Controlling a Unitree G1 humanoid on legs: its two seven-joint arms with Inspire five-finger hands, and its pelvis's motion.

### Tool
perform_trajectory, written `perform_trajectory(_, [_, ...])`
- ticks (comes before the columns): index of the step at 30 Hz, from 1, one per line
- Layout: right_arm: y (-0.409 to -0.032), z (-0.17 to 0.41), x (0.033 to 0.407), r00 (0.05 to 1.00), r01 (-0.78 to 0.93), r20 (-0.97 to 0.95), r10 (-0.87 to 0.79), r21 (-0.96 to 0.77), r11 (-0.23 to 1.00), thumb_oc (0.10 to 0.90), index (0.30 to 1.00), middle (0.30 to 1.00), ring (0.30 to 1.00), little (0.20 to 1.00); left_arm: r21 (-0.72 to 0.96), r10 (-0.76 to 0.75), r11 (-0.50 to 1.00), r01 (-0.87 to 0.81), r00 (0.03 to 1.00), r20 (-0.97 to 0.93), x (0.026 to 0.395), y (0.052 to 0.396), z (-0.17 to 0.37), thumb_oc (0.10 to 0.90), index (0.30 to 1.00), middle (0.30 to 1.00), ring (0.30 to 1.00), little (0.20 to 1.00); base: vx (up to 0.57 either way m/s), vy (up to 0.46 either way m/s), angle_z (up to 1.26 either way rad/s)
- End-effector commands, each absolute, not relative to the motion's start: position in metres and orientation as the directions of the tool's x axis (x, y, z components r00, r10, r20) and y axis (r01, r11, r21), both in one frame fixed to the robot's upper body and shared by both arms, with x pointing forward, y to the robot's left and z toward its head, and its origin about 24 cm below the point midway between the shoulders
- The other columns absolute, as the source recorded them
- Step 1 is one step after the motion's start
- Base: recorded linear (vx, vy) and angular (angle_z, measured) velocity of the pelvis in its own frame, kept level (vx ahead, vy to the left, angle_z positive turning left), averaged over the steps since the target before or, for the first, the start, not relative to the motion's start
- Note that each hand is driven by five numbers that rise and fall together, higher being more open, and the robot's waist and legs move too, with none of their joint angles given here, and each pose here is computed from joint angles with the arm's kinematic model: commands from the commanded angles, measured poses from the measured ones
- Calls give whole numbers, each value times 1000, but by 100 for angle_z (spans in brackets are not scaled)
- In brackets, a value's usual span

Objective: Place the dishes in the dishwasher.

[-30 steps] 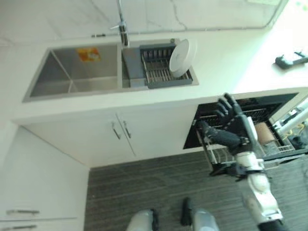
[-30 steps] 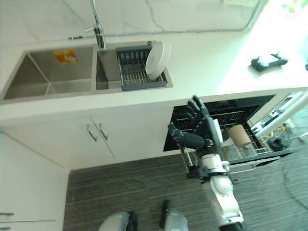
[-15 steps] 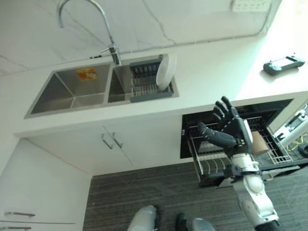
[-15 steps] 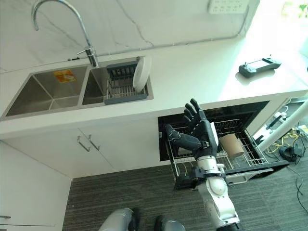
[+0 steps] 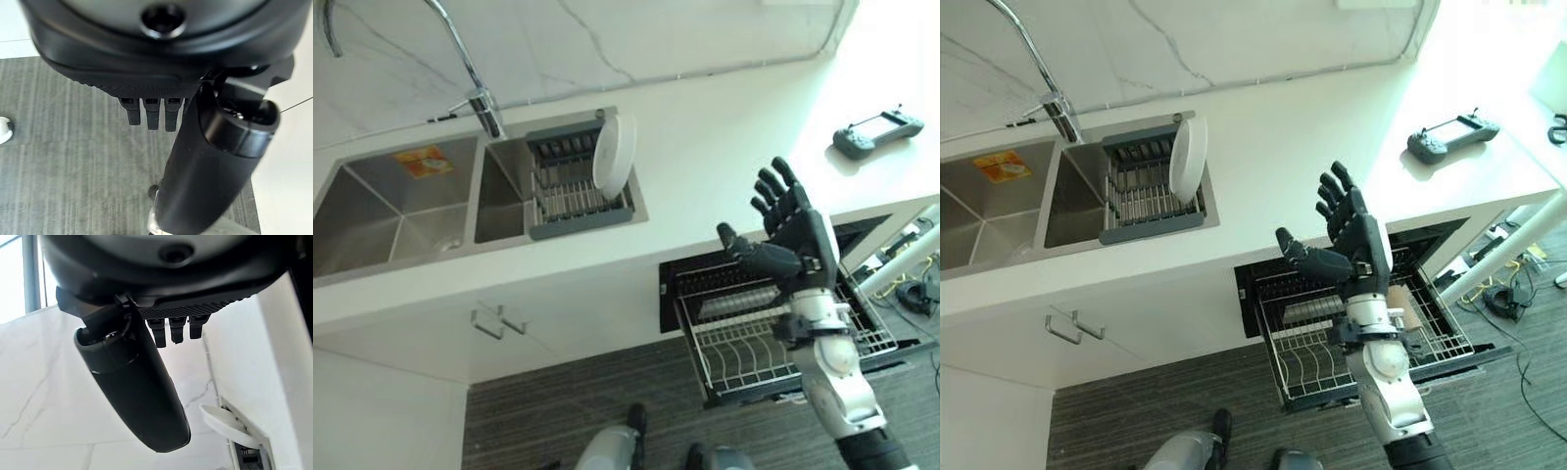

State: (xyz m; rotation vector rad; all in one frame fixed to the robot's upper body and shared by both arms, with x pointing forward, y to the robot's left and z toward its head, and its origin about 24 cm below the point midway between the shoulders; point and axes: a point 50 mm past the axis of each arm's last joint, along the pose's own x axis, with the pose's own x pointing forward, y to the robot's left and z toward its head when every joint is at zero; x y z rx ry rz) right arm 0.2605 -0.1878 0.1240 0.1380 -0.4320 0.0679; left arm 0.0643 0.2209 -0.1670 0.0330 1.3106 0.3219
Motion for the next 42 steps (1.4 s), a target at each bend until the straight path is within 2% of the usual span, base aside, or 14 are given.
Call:
perform_trajectory(1, [-183,185,251,707,-153,706,37,102,983,800,900,900,900,900,265,292,945,-189,128,-948,34,224,-170,800,900,900,900,900,97,114,-3])
perform_trajectory(7, [-175,204,251,651,-165,758,48,79,983,800,900,900,900,900,293,314,942,-161,130,-940,37,234,-168,800,900,900,900,900,85,138,1])
perform_trajectory(17, [-157,220,283,692,-261,720,54,179,949,800,900,900,900,900,313,346,926,-209,145,-927,42,246,-164,800,900,900,900,900,3,-7,-28])
perform_trajectory(20, [-161,223,289,702,-238,712,26,199,951,800,900,900,900,900,316,357,921,-227,172,-918,53,246,-163,800,900,900,900,900,-38,-183,10])
perform_trajectory(23, [-170,224,287,710,-184,704,-25,221,958,800,900,900,900,900,317,349,932,-174,200,-916,55,237,-164,800,900,900,900,900,9,-38,25])
perform_trajectory(31, [-180,225,285,700,-115,707,-101,251,961,800,900,900,900,900,341,347,938,-67,206,-915,55,238,-164,800,900,900,900,900,136,289,2])
perform_trajectory(35, [-166,222,287,716,-170,694,-77,281,945,800,900,900,900,900,389,410,910,-141,174,-896,52,252,-161,800,900,900,900,900,181,148,-32])
perform_trajectory(40, [-153,227,300,720,-199,693,-34,253,947,800,900,900,900,900,359,401,902,-240,154,-903,56,256,-160,800,900,900,900,900,-73,20,-75])
perform_trajectory(42, [-162,224,299,728,-155,682,-72,265,952,800,900,900,900,900,343,370,925,-167,173,-913,52,250,-163,800,900,900,900,900,16,-3,18])
